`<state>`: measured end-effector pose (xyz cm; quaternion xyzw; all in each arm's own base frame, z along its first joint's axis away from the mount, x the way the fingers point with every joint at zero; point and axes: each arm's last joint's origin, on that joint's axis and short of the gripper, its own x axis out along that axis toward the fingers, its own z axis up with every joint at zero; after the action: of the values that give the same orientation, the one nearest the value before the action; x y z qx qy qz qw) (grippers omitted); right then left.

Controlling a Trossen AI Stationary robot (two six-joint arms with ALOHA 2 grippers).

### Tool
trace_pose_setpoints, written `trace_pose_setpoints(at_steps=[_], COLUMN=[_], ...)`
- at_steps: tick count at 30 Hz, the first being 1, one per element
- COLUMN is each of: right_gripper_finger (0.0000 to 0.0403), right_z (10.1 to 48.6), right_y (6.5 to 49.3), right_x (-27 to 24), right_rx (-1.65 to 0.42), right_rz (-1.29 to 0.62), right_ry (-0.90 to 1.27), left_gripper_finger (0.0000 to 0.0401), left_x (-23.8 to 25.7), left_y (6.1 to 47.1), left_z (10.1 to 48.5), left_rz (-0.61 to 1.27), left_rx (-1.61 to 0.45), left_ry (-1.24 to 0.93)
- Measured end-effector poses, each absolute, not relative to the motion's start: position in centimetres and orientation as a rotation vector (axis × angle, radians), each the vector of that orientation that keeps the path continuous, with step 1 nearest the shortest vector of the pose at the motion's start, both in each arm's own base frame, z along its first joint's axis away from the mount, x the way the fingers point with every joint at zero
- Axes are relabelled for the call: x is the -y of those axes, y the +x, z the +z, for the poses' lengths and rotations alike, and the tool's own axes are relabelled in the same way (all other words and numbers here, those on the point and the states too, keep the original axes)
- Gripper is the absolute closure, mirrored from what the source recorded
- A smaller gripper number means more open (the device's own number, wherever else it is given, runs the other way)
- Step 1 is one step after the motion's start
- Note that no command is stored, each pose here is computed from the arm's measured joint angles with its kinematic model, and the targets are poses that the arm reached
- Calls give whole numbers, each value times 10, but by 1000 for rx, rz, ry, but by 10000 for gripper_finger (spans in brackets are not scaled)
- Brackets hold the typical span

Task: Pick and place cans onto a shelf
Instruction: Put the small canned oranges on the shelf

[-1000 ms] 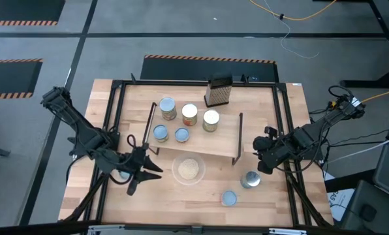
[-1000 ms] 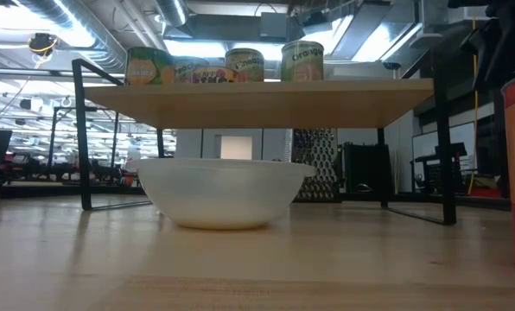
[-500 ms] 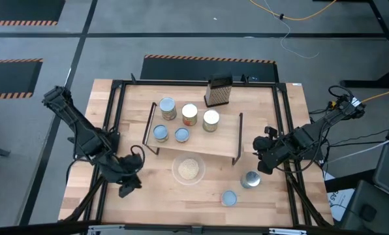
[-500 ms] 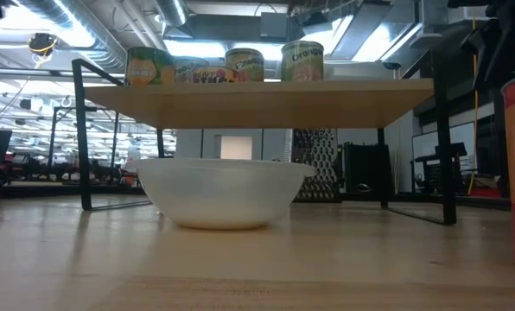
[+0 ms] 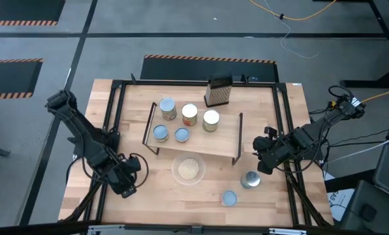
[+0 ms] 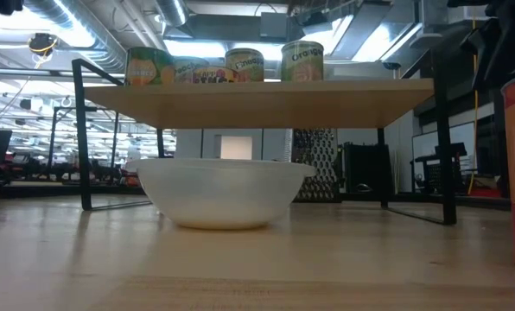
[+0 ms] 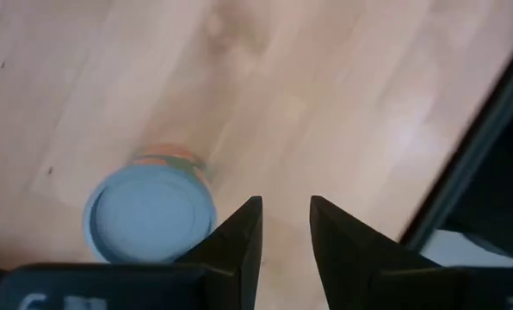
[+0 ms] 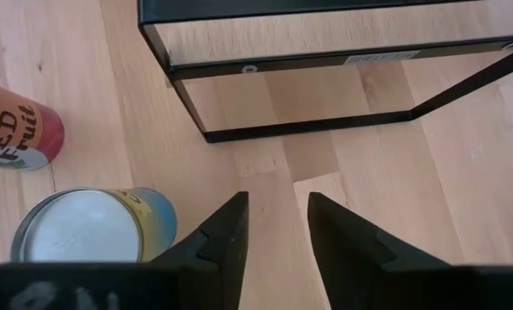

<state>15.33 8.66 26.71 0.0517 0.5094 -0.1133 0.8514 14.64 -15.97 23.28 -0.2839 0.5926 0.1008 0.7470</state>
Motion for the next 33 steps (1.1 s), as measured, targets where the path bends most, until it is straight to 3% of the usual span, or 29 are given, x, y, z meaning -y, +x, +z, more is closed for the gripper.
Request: trace_pose_setpoints(at_steps=[10,28,33], right_gripper_finger=[276,276,276], right_z=[267,267,267], right_y=[153,153,153], right_x=[-87,-87,-87], right_rx=[-1073,-1073,-1073], right_rz=[-239,-238,-238], right_ry=[109,108,108], left_gripper_finger=[309,310,328], left_x=[169,172,173], left_y=[152,156,157], left_z=[203,184,181], left_rz=[336,437,448], left_rx=[-1459,-1493,-1502], left_ry=[-518,-420,-408])
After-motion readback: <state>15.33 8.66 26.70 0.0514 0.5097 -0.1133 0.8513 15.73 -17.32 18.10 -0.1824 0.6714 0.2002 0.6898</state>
